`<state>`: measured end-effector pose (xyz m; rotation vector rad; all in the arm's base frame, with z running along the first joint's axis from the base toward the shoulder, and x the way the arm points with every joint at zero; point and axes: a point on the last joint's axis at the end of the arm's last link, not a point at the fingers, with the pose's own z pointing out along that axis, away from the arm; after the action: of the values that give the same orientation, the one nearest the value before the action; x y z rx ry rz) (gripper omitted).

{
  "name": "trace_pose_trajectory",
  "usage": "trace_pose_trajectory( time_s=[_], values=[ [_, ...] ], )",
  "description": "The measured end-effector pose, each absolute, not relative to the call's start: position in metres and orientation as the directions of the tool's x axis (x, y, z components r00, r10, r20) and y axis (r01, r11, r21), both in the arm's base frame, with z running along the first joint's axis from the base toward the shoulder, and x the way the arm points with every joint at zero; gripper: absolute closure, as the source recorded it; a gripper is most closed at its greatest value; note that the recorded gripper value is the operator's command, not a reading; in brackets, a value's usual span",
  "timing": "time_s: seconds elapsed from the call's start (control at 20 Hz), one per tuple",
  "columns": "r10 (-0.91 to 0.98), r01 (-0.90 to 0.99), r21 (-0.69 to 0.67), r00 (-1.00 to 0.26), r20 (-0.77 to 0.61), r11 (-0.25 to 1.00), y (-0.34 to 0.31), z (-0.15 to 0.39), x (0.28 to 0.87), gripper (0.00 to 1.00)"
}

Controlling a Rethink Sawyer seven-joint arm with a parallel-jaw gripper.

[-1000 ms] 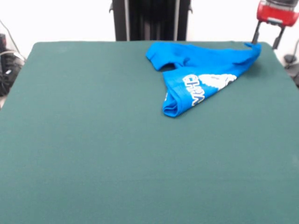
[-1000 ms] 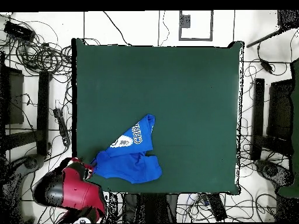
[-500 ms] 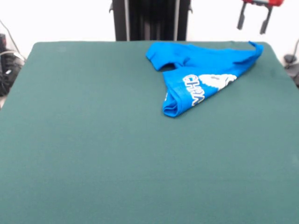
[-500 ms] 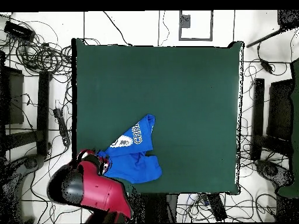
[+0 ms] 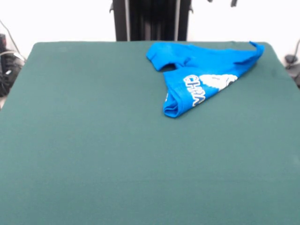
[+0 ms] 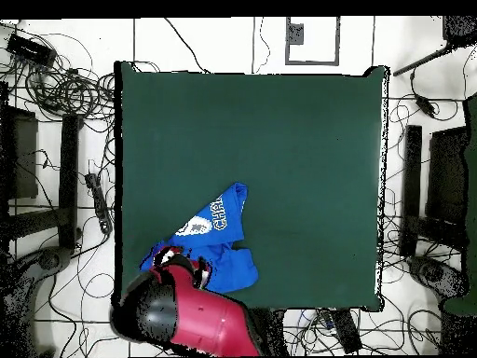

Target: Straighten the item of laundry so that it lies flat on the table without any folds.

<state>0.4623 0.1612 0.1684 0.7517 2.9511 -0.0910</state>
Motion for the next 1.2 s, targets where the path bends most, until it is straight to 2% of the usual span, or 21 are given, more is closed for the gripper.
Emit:
trace_pose_trajectory(
  time_s=[0.55,1.2],
  values=[
    [0.518,0.529,-0.08,-0.847,-0.123,0.845,0.048,0.152,0.476,0.0],
    [0.407,0.408,-0.009,-0.911,-0.07,0.913,0.041,0.095,0.486,0.0]
  ],
)
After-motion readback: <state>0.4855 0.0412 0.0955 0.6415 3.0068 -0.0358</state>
